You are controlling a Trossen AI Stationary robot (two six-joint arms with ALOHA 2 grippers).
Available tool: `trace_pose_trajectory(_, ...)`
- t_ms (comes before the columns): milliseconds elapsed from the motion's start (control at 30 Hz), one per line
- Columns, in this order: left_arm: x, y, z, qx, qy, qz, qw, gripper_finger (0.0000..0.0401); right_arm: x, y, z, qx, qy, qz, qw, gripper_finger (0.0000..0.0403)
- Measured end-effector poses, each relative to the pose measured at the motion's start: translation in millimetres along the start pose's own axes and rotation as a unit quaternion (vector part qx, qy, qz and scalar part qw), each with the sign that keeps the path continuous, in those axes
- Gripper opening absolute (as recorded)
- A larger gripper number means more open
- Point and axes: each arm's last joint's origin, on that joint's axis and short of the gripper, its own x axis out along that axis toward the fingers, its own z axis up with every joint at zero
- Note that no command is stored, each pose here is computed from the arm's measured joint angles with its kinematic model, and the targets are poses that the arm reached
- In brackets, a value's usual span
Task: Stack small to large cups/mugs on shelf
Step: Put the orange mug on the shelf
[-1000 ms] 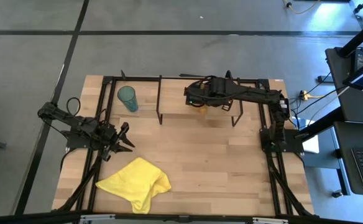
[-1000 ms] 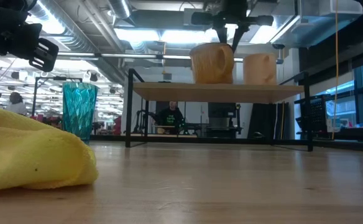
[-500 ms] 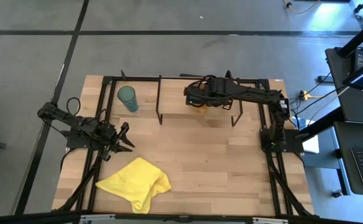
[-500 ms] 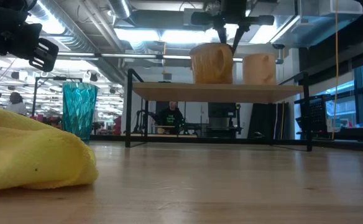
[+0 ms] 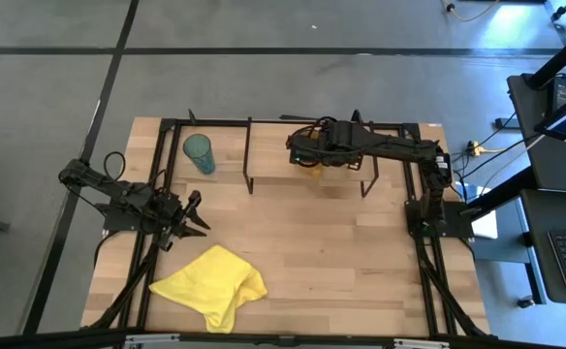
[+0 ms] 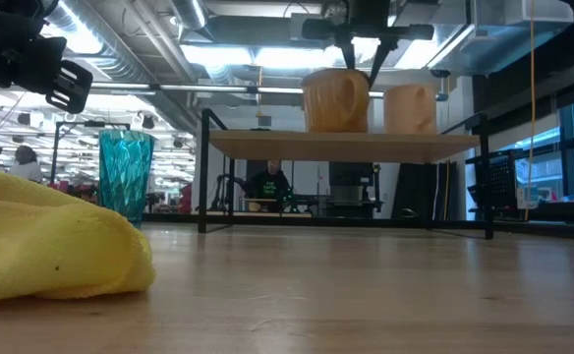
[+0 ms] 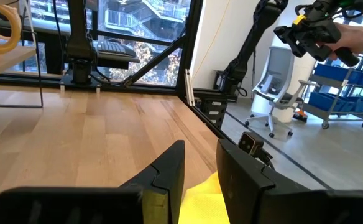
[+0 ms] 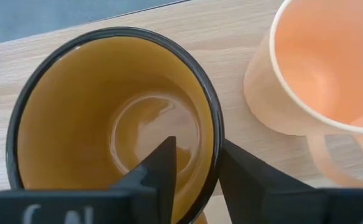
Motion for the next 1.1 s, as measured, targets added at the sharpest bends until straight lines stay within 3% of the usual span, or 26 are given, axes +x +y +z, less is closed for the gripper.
trace_pose_trajectory(700,0,0,0,0.000,0.000,0.000,1.000,0.0087,-21,-12,6,-0.012,0.037,0.028,0.999,0.0126)
trace_pose_trajectory(900,0,0,0,0.000,0.000,0.000,1.000,0.0087,-34,-1,-11,-0.028,0.042,0.104,0.993,0.0126)
trace_pose_trajectory(1100,0,0,0,0.000,0.000,0.000,1.000,0.0087,-47,-4,-12,-0.037,0.041,0.114,0.992,0.0126)
